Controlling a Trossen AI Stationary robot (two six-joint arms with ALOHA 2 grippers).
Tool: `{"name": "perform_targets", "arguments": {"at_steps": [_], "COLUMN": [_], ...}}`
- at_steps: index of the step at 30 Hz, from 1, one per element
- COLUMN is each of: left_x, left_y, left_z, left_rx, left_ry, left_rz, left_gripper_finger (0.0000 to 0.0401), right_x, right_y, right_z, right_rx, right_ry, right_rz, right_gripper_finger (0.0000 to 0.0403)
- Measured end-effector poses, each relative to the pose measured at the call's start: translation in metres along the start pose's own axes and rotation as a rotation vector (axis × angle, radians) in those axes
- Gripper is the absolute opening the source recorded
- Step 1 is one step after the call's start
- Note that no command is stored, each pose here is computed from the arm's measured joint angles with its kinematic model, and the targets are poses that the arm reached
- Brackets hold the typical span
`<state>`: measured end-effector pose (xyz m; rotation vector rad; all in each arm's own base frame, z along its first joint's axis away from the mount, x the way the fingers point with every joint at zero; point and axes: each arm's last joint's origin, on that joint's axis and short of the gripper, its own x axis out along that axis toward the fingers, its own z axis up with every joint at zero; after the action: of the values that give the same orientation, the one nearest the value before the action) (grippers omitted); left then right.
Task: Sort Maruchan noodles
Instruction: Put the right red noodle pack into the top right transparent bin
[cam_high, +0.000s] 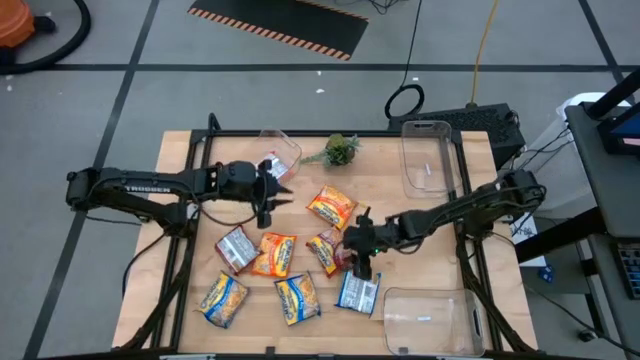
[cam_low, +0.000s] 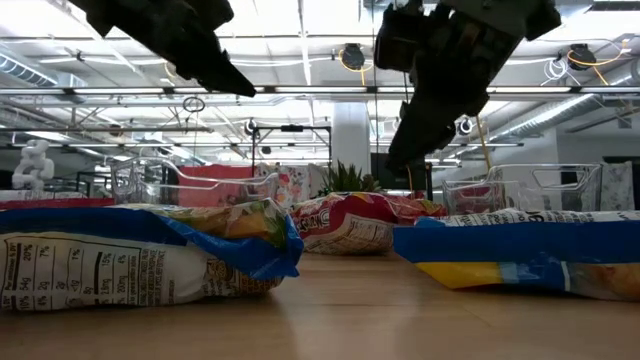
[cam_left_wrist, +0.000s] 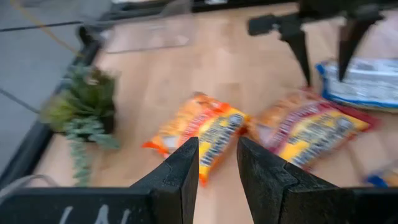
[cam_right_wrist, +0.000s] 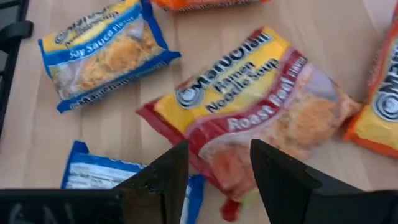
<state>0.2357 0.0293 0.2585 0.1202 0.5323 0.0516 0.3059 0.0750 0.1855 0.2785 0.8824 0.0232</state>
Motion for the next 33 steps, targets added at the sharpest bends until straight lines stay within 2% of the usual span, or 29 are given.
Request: {"name": "perform_targets", "arguments": {"at_steps": [4, 8, 12, 15, 28, 33], "left_x": [0.0, -0.001, -0.003, -0.004, -0.008, -0.008], "left_y": [-0.015, -0.031, -0.046, -0.055, -0.072, -0.072], "left_z": [-0.001, -0.001, 0.0, 0.001, 0.001, 0.001], "left_rx": [0.013, 0.023, 0.049, 0.068, 0.099, 0.101], "left_ry": [0.026, 0.039, 0.032, 0.031, 0.025, 0.025], "left_rz": [-0.057, -0.114, -0.168, -0.183, -0.192, -0.192], "left_gripper_finger": [0.0115, 0.0115, 0.0115, 0.0115, 0.0115, 0.0115], "right_x": [-0.004, -0.006, 0.001, 0.006, 0.034, 0.036], "right_y": [0.013, 0.02, 0.022, 0.021, 0.006, 0.002], "right_z": [-0.005, -0.012, -0.021, -0.026, -0.035, -0.034], "right_rx": [0.004, -0.016, 0.016, 0.049, 0.104, 0.091], "right_ry": [-0.032, -0.058, -0.044, -0.014, 0.095, 0.102], "right_rz": [-0.076, -0.19, -0.217, -0.207, -0.213, -0.222], "right_gripper_finger": [0.0171, 0.0202, 0.0244, 0.0257, 0.0236, 0.0197]}}
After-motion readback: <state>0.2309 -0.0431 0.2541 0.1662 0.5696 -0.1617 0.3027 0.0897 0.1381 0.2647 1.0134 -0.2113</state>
